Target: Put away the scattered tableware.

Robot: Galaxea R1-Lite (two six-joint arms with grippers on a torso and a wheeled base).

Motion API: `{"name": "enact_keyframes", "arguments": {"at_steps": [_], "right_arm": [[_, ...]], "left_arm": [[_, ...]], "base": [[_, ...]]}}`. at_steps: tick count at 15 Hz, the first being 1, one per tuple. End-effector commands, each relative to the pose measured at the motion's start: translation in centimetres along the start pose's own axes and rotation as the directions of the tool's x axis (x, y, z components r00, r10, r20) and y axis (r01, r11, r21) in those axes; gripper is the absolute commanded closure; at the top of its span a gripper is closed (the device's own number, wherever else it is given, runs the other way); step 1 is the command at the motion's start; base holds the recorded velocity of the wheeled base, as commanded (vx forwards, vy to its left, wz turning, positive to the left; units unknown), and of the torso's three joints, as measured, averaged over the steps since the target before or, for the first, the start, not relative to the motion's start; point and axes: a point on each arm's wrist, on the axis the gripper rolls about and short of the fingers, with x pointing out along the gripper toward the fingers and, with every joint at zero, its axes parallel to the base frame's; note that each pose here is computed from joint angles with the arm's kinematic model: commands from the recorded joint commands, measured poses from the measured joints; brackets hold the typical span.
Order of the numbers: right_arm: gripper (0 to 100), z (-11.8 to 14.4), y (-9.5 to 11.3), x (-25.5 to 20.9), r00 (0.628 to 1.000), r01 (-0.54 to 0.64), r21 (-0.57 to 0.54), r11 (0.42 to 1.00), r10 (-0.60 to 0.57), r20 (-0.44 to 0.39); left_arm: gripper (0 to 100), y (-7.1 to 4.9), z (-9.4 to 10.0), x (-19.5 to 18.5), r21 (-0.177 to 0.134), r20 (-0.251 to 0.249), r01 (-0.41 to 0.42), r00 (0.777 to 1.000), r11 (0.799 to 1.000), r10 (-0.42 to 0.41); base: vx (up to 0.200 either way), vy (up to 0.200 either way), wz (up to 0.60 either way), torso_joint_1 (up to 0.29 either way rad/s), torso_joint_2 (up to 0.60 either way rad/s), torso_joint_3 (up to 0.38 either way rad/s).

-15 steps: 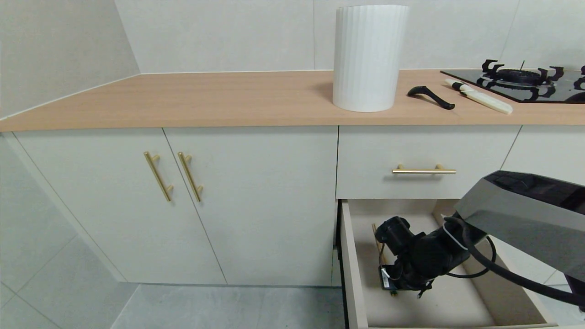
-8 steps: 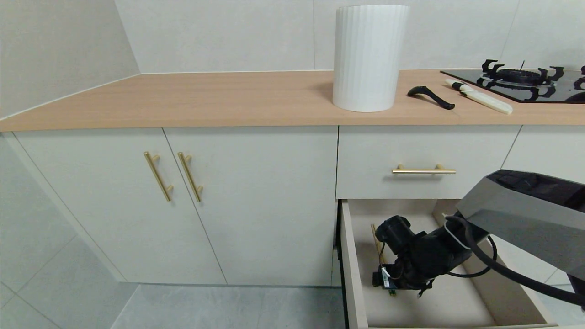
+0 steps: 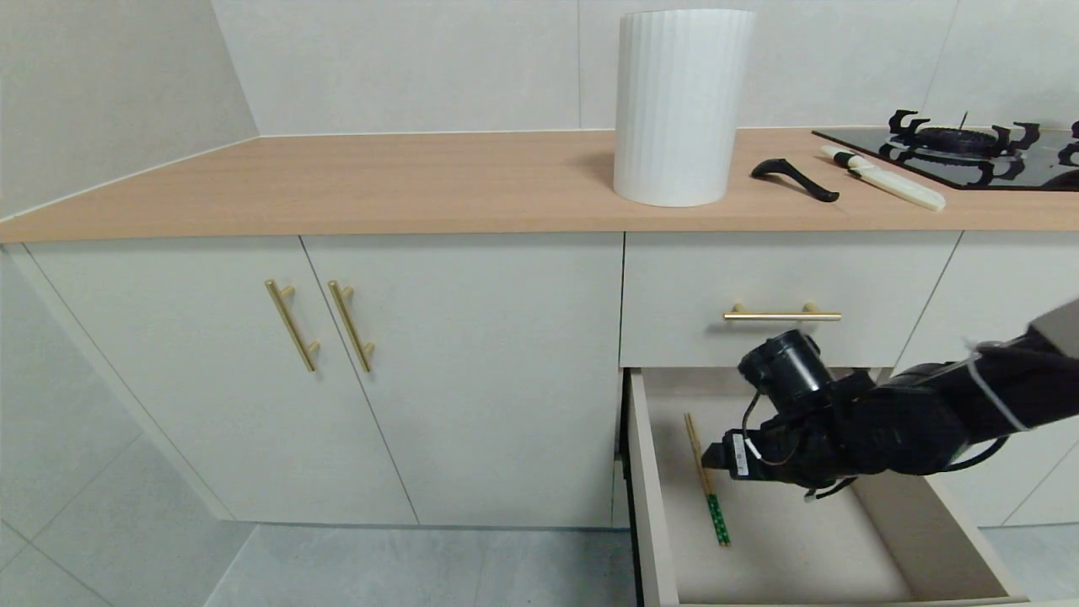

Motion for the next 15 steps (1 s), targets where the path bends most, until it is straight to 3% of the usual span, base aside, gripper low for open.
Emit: {"name": "enact_keyframes", "arguments": {"at_steps": [1,6,15], "right_arm": [[0,1.4,-0.8,-6.4,0.988,-0.064,0.023,0.998,0.06,0.142],[0,2.1,-1.7,-10.8,0.958,-0.036,0.017,0.999,0.03,0.286],[0,2.6,-2.8,-11.3,0.942,0.047,0.034,0.998,-0.056,0.331]], "left_arm": [[0,0.0,0.0,0.0,0.0,0.0,-0.001,1.0,1.0,0.001],[0,0.0,0.0,0.0,0.0,0.0,-0.002,1.0,1.0,0.002],[0,0.0,0.0,0.0,0.0,0.0,-0.001,1.0,1.0,0.001]], "base": [[0.0,0.0,0.0,0.0,0.0,0.0],[0.0,0.0,0.0,0.0,0.0,0.0],[0.0,0.0,0.0,0.01,-0.04,-0.03]]}}
